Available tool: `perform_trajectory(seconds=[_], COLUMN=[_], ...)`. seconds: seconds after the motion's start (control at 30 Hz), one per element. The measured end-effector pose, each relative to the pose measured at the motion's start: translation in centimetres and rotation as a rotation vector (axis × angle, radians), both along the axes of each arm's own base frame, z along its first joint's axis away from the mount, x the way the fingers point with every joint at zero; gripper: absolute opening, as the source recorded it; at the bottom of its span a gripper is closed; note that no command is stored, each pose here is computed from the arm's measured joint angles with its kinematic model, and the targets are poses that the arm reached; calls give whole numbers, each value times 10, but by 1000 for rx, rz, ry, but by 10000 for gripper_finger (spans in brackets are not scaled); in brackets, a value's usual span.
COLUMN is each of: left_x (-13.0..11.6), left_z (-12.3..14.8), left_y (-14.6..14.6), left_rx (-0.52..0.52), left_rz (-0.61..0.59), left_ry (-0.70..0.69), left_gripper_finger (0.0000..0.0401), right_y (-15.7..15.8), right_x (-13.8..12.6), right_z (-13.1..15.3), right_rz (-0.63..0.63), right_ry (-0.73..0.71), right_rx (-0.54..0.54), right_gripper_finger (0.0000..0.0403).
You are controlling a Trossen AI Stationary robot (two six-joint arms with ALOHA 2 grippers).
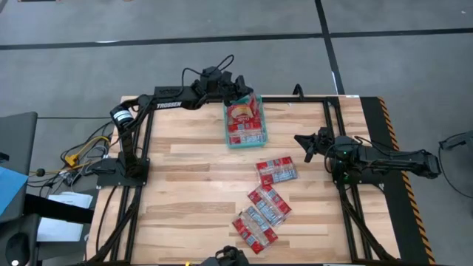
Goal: Sort popcorn bags into baskets
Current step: Put the red popcorn bag into the green bin
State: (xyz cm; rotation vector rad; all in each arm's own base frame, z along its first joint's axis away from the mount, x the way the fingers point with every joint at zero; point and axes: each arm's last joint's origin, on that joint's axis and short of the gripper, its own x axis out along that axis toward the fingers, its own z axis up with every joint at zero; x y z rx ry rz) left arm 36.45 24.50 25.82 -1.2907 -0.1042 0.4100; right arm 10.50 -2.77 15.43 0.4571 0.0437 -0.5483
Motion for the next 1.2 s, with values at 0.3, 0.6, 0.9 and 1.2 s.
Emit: perform_trajectory(seconds=[0.3, 0.6, 0.9, 1.2], left_x=[0, 1, 2, 3], left_z=[-1, 0, 0, 0], left_y=[0, 0, -2, -4], left_rx=[-17, -28, -33, -49], left_rz=[26, 37, 43, 51], left_ry=[3, -16, -15, -19], left_gripper_finger=[0, 0, 0, 0], right_y=[0, 0, 0, 0], right_x=[0, 0, 0, 0], right_z=[0, 0, 0, 0], right_rz=[-1, -2, -2, -1], right_ry=[0, 0, 0, 0], right_rx=[0, 0, 0, 1], right_gripper_finger=[54, 54, 54, 54])
